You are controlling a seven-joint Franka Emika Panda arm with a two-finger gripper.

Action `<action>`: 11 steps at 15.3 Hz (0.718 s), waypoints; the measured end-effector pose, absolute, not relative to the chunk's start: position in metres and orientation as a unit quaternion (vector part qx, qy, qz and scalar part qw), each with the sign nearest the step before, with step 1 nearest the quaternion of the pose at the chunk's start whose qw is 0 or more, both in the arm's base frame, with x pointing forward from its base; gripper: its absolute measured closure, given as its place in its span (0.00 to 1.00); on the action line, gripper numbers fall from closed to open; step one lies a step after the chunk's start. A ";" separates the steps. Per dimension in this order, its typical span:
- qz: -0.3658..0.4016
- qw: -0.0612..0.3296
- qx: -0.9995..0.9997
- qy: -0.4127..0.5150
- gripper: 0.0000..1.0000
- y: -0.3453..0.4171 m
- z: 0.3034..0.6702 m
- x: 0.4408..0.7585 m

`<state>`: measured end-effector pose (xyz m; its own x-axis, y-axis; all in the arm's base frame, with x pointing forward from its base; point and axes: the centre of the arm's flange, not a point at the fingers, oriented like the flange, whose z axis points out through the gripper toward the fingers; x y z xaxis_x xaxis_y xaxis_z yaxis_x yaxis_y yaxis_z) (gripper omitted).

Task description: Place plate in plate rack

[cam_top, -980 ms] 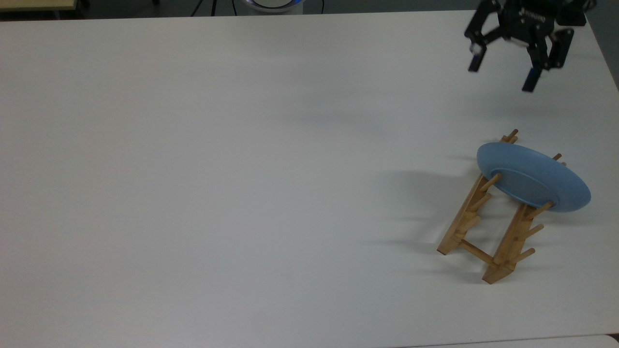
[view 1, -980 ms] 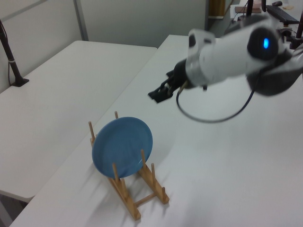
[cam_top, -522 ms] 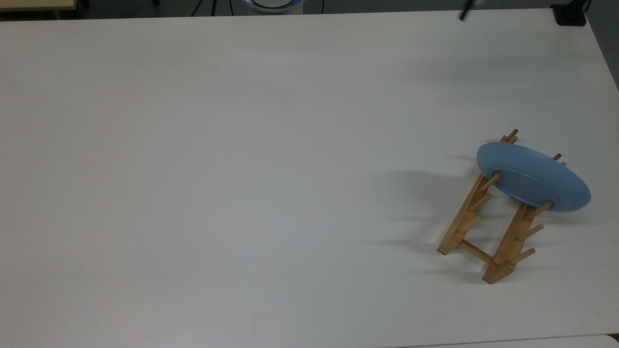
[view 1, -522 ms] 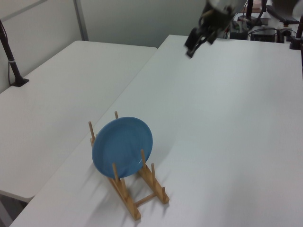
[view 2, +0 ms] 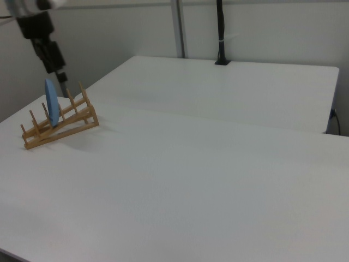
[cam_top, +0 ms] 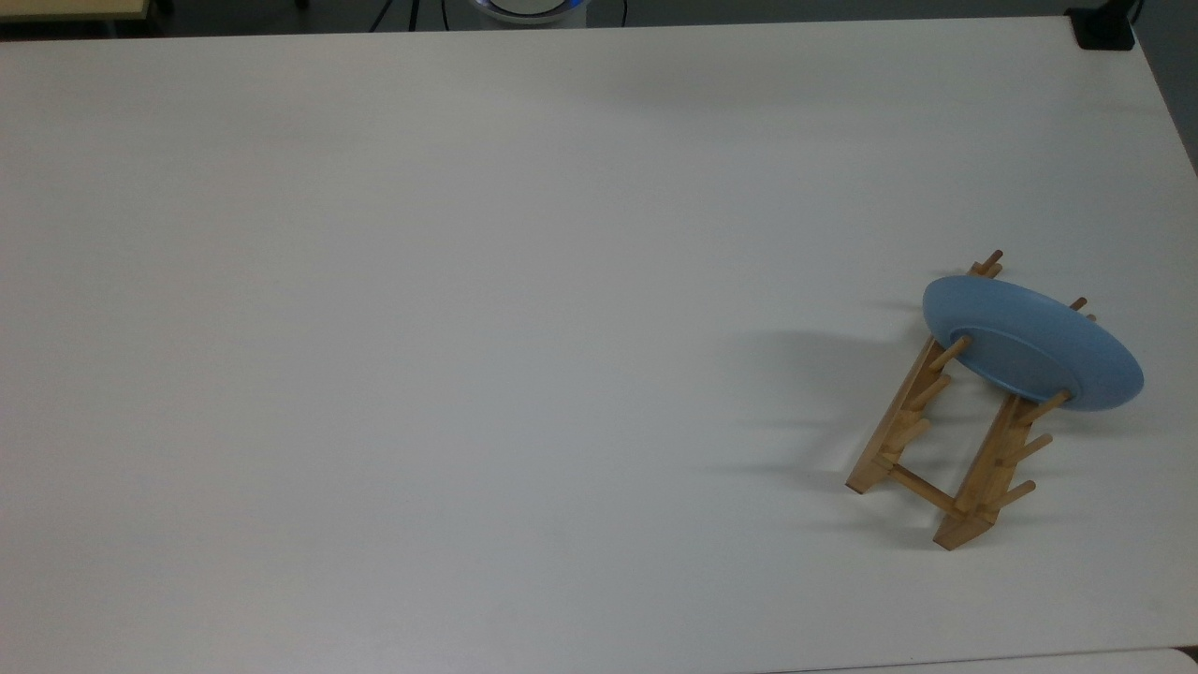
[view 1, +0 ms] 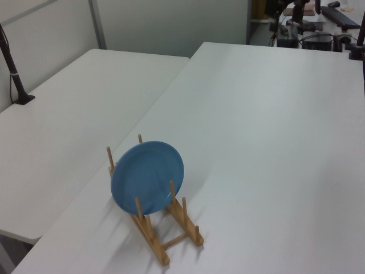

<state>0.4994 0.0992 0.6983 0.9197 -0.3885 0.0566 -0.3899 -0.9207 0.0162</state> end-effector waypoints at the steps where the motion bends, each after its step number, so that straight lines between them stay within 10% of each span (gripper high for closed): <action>1: 0.017 0.009 0.983 -0.184 0.00 0.078 0.697 0.501; 11: 0.047 -0.020 0.998 -0.046 0.00 -0.015 0.645 0.547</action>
